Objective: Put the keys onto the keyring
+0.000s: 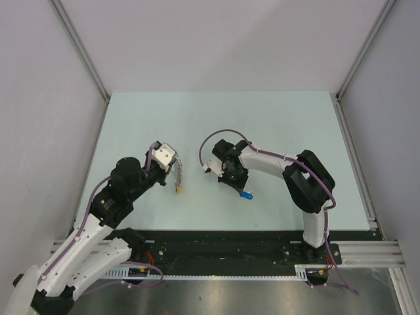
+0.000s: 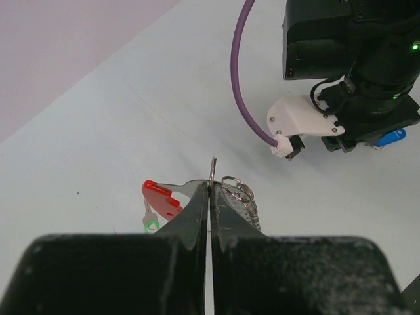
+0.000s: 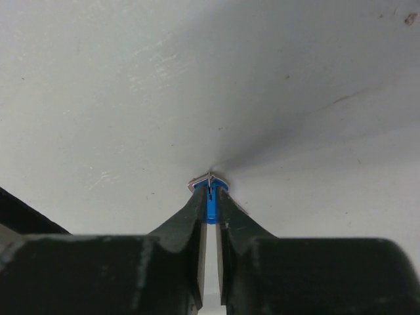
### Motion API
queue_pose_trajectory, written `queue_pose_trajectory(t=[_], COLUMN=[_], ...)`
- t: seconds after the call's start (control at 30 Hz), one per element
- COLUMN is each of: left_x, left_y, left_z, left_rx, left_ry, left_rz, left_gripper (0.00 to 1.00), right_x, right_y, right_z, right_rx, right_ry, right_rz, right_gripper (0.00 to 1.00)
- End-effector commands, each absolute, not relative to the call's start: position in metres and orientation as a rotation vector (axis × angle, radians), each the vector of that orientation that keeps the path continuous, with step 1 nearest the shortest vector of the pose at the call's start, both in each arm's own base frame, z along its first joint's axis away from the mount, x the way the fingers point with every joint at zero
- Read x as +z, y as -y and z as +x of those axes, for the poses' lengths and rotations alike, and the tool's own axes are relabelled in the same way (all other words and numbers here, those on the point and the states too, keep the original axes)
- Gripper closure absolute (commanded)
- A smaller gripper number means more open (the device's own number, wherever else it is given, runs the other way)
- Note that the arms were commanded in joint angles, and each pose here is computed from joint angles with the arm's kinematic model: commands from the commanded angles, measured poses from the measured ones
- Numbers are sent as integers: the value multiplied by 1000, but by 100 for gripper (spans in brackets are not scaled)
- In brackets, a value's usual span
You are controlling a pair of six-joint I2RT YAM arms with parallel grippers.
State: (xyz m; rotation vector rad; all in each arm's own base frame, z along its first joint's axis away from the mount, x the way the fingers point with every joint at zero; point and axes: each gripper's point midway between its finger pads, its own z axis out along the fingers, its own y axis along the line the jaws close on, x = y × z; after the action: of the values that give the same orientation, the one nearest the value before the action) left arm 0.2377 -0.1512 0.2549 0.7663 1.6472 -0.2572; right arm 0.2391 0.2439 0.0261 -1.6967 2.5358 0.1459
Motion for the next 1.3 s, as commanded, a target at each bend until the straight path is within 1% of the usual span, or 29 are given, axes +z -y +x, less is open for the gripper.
queue_pose_trajectory(t=[0.0, 0.07, 0.17, 0.4, 0.53, 0.6, 0.7, 0.73, 0.8, 0.97, 1.27], left_x=[270, 270, 269, 270, 270, 270, 271, 271, 269, 270, 268], left_y=[154, 155, 155, 155, 155, 155, 155, 156, 156, 156, 157], left_z=[242, 242, 242, 242, 242, 242, 241, 242, 242, 242, 241], left_rx=[-280, -283, -282, -285, -289, -289, -291, -291, -292, -292, -297], left_ry=[-1593, -1594, -1597, -1592, -1590, -1592, -1589, -1588, -1593, -1591, -1592], left_rz=[729, 732, 730, 728, 730, 729, 729, 728, 731, 728, 733], left_gripper=[100, 100, 99, 99, 99, 100, 100, 100, 100, 100, 99], right_x=[39, 44, 54, 84, 86, 79, 92, 85, 100, 88, 66], right_y=[-263, -266, -269, -269, -261, -255, -255, -250, -253, -249, -253], right_z=[248, 249, 250, 254, 254, 257, 268, 262, 270, 263, 252], right_rx=[181, 190, 222, 297, 312, 314, 346, 361, 413, 510, 609], right_ry=[-2464, -2452, -2435, -2356, -2323, -2328, -2263, -2282, -2210, -2225, -2196], right_rz=[-1689, -1672, -1639, -1486, -1380, -1287, -1142, -1097, -1010, -864, -842], right_gripper=[81, 76, 73, 71, 70, 71, 71, 71, 71, 70, 69])
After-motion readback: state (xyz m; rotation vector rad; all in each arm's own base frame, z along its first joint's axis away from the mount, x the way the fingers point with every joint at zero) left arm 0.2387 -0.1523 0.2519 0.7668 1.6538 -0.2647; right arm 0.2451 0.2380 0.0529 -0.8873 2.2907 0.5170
